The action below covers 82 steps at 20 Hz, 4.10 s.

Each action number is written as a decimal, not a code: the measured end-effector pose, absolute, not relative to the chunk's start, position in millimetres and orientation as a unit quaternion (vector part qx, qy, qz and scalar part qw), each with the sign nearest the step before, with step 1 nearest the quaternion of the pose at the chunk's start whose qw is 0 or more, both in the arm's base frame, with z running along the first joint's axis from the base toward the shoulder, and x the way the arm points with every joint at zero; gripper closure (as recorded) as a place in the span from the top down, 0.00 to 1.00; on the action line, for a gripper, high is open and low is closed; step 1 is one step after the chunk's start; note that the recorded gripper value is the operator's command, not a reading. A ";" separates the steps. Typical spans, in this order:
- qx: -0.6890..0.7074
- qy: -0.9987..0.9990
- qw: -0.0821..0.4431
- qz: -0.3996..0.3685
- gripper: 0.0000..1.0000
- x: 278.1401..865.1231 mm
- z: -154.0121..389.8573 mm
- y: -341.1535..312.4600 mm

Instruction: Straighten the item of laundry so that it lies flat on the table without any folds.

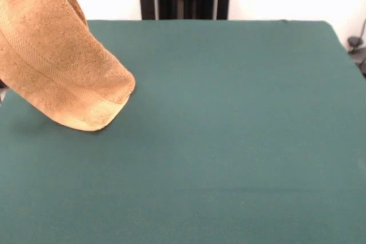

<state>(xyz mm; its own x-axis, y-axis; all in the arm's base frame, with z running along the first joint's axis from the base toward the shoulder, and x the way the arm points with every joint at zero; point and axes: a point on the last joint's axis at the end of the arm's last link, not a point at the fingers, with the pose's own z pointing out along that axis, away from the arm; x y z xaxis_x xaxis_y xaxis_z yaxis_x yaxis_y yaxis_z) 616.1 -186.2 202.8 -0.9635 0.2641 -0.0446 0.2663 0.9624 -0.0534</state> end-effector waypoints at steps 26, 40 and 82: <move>0.151 0.986 -0.061 -0.032 0.00 595.8 230.4 -209.6; 0.106 0.993 -0.046 -0.032 0.00 615.0 249.8 -141.3; -0.011 0.998 -0.056 -0.014 0.00 621.9 247.8 43.2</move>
<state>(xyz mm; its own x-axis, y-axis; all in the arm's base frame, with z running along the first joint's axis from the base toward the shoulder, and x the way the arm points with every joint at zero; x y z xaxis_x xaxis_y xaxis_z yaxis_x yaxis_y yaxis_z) 621.9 43.2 247.8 -0.9934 -0.0204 0.1128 -0.0235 0.9994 -0.0265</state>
